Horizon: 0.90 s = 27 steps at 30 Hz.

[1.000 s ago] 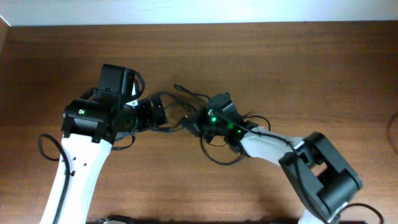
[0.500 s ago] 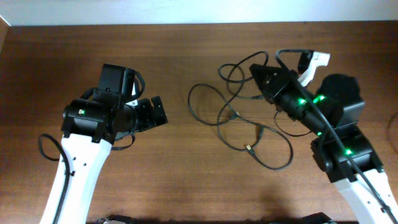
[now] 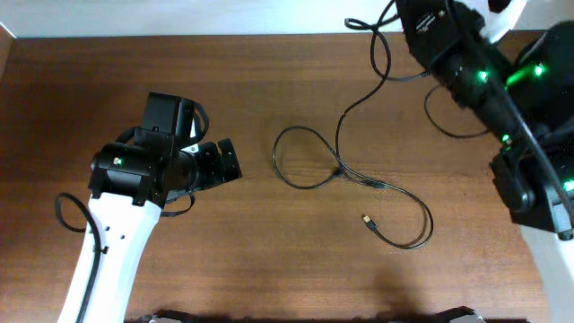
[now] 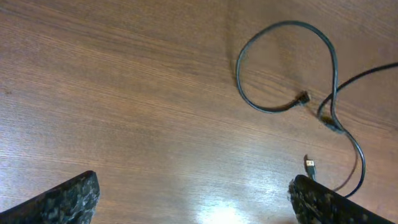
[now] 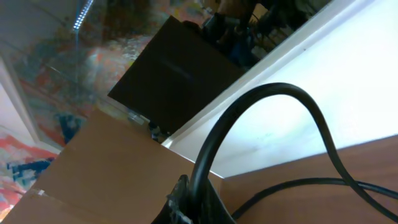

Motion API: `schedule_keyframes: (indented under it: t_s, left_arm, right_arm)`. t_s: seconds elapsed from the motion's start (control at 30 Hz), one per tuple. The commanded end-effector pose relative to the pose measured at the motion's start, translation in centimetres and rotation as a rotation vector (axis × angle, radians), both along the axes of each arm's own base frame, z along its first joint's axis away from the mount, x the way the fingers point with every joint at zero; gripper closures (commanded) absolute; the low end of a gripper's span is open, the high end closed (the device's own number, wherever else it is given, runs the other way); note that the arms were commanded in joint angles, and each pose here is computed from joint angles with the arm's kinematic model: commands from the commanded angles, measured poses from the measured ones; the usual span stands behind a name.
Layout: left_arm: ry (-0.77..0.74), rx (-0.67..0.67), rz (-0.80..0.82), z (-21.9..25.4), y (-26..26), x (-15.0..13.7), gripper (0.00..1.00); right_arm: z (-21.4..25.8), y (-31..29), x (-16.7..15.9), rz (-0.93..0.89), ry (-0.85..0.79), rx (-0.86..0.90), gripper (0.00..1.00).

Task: Untangle cables
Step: 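Pull the grasped cable up and right with the right gripper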

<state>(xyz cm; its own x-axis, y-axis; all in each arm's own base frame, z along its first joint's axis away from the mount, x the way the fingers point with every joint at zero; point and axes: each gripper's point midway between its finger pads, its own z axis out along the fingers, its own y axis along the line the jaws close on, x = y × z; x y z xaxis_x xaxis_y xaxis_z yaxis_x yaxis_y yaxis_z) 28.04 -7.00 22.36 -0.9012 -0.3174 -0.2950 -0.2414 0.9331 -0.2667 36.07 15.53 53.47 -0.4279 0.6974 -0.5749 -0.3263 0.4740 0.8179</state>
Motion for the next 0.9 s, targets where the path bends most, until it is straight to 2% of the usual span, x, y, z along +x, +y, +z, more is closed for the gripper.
schedule_keyframes:
  t_s: [0.0,0.23,0.33,0.43,0.63,0.8,0.87]
  left_arm:
    - [0.002,0.004,-0.011,-0.1,-0.1,0.1,0.01]
    - [0.002,0.004,-0.011,-0.1,-0.1,0.1,0.01]
    - [0.002,0.004,-0.011,-0.1,-0.1,0.1,0.01]
    - [0.002,0.004,-0.011,-0.1,-0.1,0.1,0.01]
    - [0.002,0.004,-0.011,-0.1,-0.1,0.1,0.01]
    - [0.002,0.004,-0.011,-0.1,-0.1,0.1,0.01]
    - [0.002,0.004,-0.011,-0.1,-0.1,0.1,0.01]
  right_arm:
    - [1.9,-0.7,0.1,-0.037,-0.043,0.007,0.96]
    - [4.9,-2.6,-0.4,-0.135,-0.1,0.051,0.96]
    - [8.3,-5.2,-1.5,-0.212,-0.18,0.075,0.96]
    - [9.4,-8.0,-1.7,-0.283,-0.209,0.049,0.96]
    - [7.7,-13.9,-0.6,-0.436,-0.175,-0.07,0.96]
    - [3.4,-19.4,1.4,-0.57,-0.033,-0.18,0.96]
    - [0.3,-23.6,3.3,-0.651,0.062,-0.238,0.96]
